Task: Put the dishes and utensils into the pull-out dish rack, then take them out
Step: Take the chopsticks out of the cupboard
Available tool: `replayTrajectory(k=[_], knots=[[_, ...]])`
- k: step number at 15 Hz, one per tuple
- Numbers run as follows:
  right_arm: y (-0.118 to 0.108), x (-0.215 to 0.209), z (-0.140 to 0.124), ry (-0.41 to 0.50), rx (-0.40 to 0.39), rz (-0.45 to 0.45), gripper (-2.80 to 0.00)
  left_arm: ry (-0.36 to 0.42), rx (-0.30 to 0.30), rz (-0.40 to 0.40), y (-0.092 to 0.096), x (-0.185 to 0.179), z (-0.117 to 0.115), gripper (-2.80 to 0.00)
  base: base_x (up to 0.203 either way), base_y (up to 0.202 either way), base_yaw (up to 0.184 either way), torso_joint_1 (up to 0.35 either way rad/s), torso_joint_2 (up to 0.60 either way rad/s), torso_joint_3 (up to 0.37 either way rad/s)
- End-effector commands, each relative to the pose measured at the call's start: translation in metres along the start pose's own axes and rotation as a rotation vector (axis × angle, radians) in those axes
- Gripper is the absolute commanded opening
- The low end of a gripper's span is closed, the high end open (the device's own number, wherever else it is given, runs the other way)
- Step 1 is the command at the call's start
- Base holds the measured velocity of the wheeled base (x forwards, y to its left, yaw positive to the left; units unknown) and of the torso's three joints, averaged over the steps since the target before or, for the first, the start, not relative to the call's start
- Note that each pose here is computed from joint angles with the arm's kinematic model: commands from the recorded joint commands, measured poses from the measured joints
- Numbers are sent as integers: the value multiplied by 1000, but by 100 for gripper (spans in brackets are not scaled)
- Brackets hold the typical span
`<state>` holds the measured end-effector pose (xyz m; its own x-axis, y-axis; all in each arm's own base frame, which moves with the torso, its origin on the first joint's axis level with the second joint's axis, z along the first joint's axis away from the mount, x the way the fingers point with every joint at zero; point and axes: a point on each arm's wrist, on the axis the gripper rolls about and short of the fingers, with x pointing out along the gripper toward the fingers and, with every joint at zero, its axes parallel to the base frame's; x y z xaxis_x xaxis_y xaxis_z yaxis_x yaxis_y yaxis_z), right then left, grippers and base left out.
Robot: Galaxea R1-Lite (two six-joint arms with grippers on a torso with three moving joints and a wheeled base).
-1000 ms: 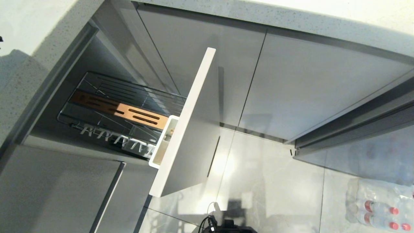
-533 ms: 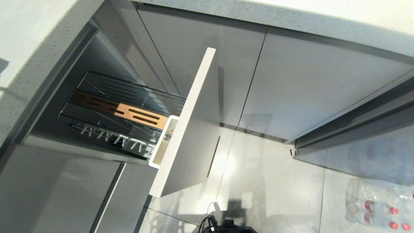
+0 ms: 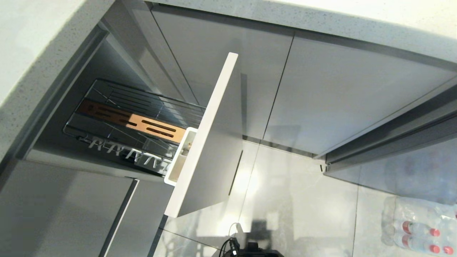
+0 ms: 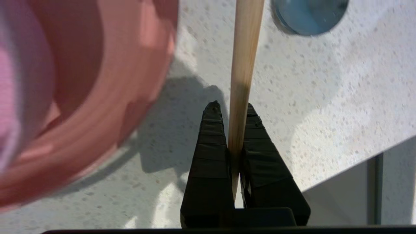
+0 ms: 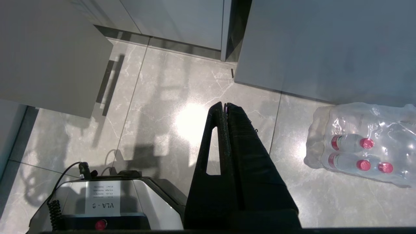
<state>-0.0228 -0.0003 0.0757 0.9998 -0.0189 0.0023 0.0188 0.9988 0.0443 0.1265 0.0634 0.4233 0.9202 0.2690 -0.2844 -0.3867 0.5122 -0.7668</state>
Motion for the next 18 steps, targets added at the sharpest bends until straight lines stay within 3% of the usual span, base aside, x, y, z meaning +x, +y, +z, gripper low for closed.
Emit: replayTrajectory(k=[1,5,12,15,18], knots=[[0,0,0,0,0,-1,-280,-9,-16,23,3,3,3,-280,0,0,0,0,0,0],[0,0,0,0,0,0,-280,54,-58,-9,9,7,7,-280,0,0,0,0,0,0],[0,0,0,2,0,0,-280,30,-111,46,20,20,18,-280,0,0,0,0,0,0],[0,0,0,-1,0,1,-280,93,-160,-9,21,19,19,-280,0,0,0,0,0,0],[0,0,0,0,0,-1,-280,108,-185,-17,22,20,19,-280,0,0,0,0,0,0]])
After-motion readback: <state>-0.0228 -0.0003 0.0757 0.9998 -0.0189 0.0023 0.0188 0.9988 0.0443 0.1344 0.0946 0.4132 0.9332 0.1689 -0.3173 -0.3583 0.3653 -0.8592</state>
